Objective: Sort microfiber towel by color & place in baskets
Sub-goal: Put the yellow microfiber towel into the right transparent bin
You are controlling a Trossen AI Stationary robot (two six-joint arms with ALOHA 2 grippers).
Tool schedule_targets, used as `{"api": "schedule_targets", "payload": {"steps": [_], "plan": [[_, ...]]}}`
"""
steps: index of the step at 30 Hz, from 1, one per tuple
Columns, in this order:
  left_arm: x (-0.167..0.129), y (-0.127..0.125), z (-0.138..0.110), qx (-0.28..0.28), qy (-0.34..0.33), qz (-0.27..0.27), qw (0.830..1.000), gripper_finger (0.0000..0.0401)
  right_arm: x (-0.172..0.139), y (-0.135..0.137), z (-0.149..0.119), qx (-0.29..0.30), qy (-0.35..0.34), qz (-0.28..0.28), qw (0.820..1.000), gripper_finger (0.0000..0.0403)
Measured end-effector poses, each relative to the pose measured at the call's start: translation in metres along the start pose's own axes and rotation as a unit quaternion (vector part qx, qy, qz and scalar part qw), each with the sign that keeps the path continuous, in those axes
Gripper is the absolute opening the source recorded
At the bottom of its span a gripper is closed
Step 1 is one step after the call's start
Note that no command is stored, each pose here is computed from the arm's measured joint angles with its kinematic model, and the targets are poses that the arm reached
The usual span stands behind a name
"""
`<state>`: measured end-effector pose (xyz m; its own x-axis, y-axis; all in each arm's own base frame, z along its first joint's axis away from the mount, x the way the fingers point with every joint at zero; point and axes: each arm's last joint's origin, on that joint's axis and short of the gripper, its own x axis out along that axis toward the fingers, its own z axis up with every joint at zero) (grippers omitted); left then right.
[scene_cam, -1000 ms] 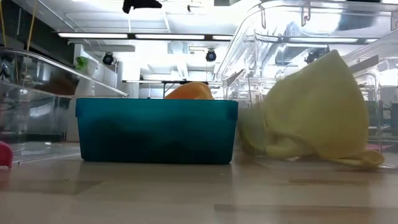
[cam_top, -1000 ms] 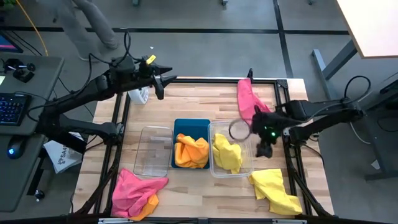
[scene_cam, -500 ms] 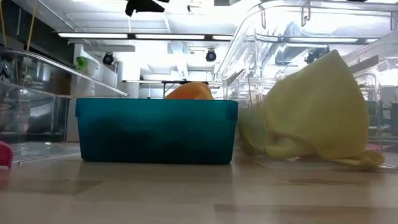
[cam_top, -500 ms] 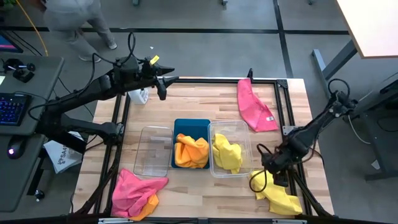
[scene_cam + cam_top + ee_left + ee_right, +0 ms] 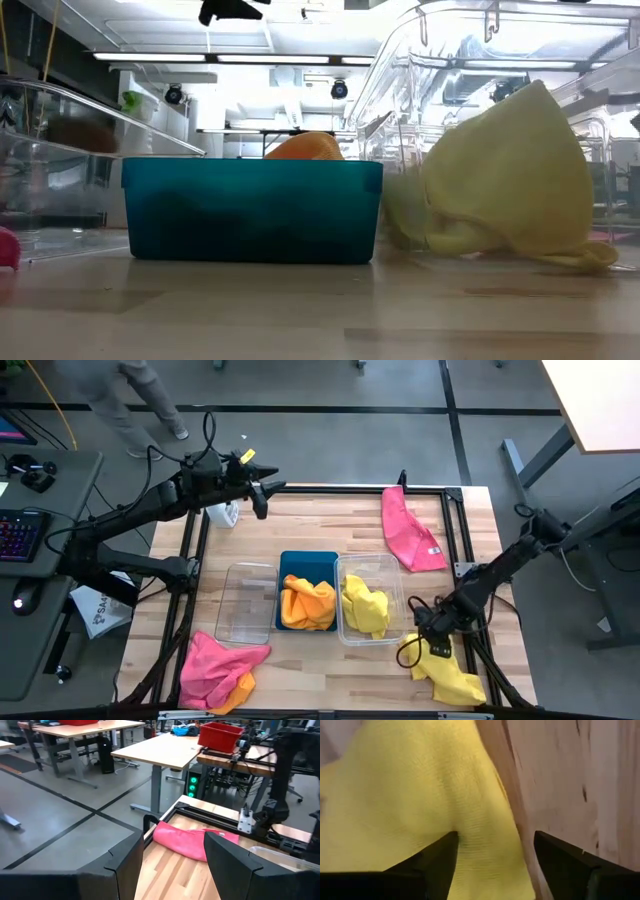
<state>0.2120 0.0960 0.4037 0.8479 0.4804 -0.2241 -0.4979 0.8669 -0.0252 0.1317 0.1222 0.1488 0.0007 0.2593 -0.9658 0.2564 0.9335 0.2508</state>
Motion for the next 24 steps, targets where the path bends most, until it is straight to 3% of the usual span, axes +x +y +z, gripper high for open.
{"api": "schedule_targets", "payload": {"steps": [4,10,14,17,20,22,24], "plan": [[0.000,0.001,0.000,-0.001,-0.001,0.009,1.000,0.0197,0.011,0.004,0.002,-0.019,0.019,-0.007,1.000,0.0200],[0.000,0.000,0.003,-0.002,-0.014,0.009,1.000,0.0197,0.003,0.016,0.003,-0.029,0.036,0.016,0.999,0.0022],[-0.001,0.000,0.013,0.010,-0.070,0.007,0.997,0.0197,-0.038,0.017,-0.001,-0.020,0.041,-0.009,0.999,0.0020],[-0.003,0.000,0.021,0.046,-0.111,0.013,0.993,0.0197,-0.090,0.010,-0.011,-0.003,0.031,-0.062,0.998,0.0006],[-0.003,0.001,0.024,0.079,-0.120,0.045,0.989,0.0197,-0.153,-0.001,-0.022,0.056,-0.048,-0.121,0.990,0.0007],[-0.003,0.003,0.023,0.084,-0.117,0.065,0.988,0.0197,-0.193,-0.006,-0.025,0.087,-0.168,-0.096,0.977,0.0004],[-0.003,0.003,0.023,0.081,-0.113,0.070,0.988,0.0197,-0.225,-0.013,-0.028,0.124,-0.309,-0.063,0.941,0.0005]]}}
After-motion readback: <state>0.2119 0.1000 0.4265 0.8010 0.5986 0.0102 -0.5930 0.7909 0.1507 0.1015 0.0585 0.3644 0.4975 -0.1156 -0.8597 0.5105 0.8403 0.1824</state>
